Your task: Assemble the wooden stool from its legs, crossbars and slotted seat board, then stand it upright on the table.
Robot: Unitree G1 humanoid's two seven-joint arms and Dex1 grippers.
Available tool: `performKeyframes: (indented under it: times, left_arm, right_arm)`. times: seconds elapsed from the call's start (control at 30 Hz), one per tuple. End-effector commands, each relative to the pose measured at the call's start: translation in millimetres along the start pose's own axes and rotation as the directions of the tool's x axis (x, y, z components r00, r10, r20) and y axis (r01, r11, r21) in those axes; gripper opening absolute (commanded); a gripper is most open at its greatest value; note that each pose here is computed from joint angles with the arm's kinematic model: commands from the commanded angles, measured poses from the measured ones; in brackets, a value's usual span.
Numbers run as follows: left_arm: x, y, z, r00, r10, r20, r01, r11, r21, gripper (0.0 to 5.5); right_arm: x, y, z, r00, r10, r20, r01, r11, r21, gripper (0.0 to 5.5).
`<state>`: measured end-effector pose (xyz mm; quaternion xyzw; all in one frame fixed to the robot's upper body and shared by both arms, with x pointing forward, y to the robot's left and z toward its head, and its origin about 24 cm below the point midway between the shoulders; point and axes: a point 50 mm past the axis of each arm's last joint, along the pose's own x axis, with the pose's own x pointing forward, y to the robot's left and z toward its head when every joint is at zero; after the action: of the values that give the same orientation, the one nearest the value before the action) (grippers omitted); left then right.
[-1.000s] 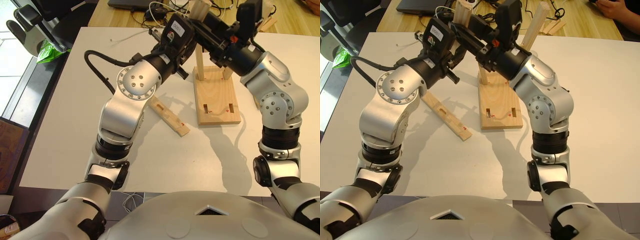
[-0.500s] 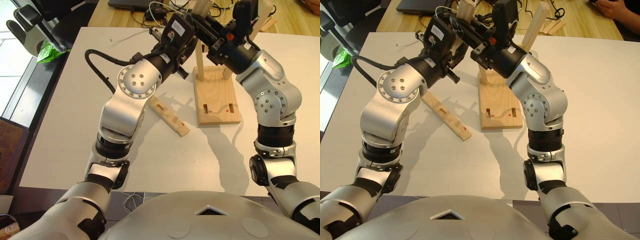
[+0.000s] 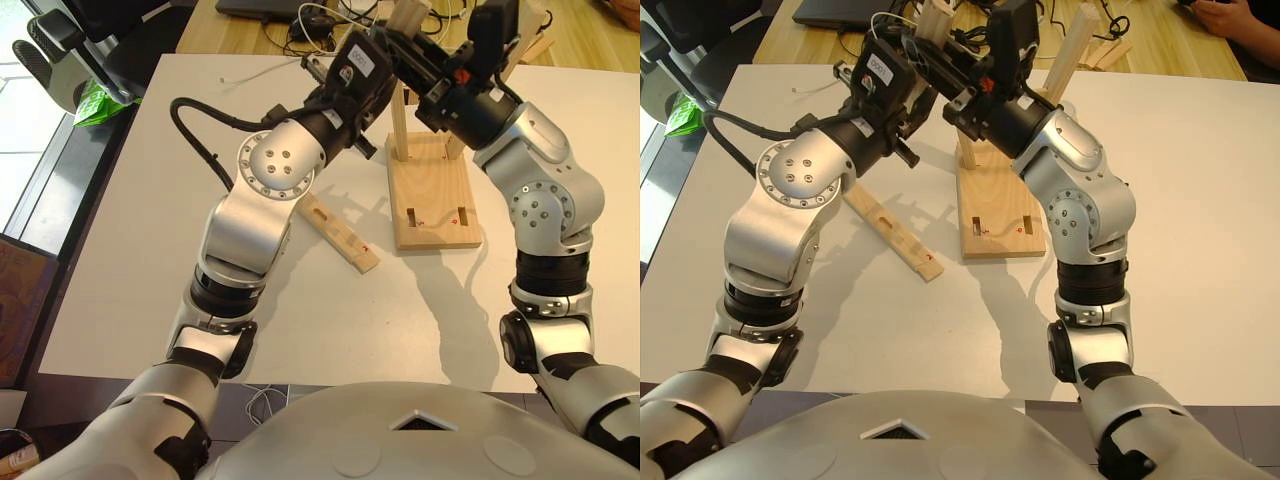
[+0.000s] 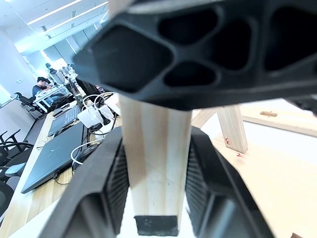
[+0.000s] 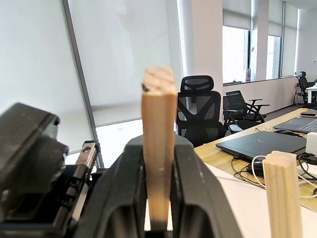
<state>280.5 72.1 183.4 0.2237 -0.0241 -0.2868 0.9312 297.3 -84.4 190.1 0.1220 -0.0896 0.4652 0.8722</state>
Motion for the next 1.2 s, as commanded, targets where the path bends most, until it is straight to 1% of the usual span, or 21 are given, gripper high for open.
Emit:
performKeyframes:
  times: [0.03,0.07,0.17,0.23,0.27,0.4,0.6,0.7,0.87,0.9,1.03,1.2]
  left_arm:
    - [0,-3,-4,0.999,-0.03,-0.021,0.03,1.0,-0.008,2.11]
    - [0,-3,-4,0.999,-0.035,-0.024,0.034,0.999,-0.006,2.21]
    - [0,-3,-5,0.999,-0.027,-0.03,0.026,1.0,-0.003,2.75]
    - [0,-1,-3,1.0,-0.009,-0.024,0.009,1.0,-0.004,2.95]
    - [0,0,-3,1.0,0.001,-0.021,-0.001,1.0,-0.01,3.14]
    - [-1,4,-2,1.0,0.022,-0.02,-0.023,1.0,-0.019,3.66]
    - [-4,5,-1,1.0,0.02,-0.022,-0.021,0.999,-0.042,3.69]
    - [-7,7,-2,1.0,0.019,-0.022,-0.02,0.999,-0.049,3.69]
    - [-11,7,-2,1.0,0.002,-0.019,-0.003,0.998,-0.056,3.69]
    - [-13,8,-2,1.0,0.002,-0.019,-0.004,0.998,-0.061,3.69]
    - [-19,16,-5,0.999,0.034,-0.026,-0.036,0.995,-0.097,3.69]
    - [-26,29,-6,0.996,0.089,-0.021,-0.091,0.982,-0.164,3.69]
  right_arm:
    - [2,5,6,0.999,0.031,0.024,-0.031,0.999,-0.017,0.39]
    - [2,5,6,0.999,0.031,0.024,-0.03,0.999,-0.018,0.39]
    - [2,4,6,0.999,0.03,0.021,-0.029,0.999,-0.021,0.39]
    - [1,3,6,1.0,0.029,0.013,-0.028,0.999,-0.031,0.39]
    - [0,3,5,1.0,0.027,0.006,-0.027,0.999,-0.037,0.39]
    - [-11,-7,1,0.999,-0.012,-0.04,0.009,0.997,-0.082,0.39]
    - [-31,-31,1,0.987,-0.128,-0.101,0.111,0.981,-0.16,0.39]
    - [-47,-49,4,0.967,-0.228,-0.111,0.203,0.959,-0.197,0.39]
    - [-67,-71,2,0.919,-0.376,-0.118,0.342,0.91,-0.232,0.39]
    - [-75,-74,-3,0.904,-0.404,-0.139,0.364,0.899,-0.244,0.39]
    - [-111,-85,-14,0.848,-0.486,-0.213,0.419,0.86,-0.293,0.39]
    - [-130,-104,-12,0.798,-0.556,-0.232,0.474,0.817,-0.329,0.39]
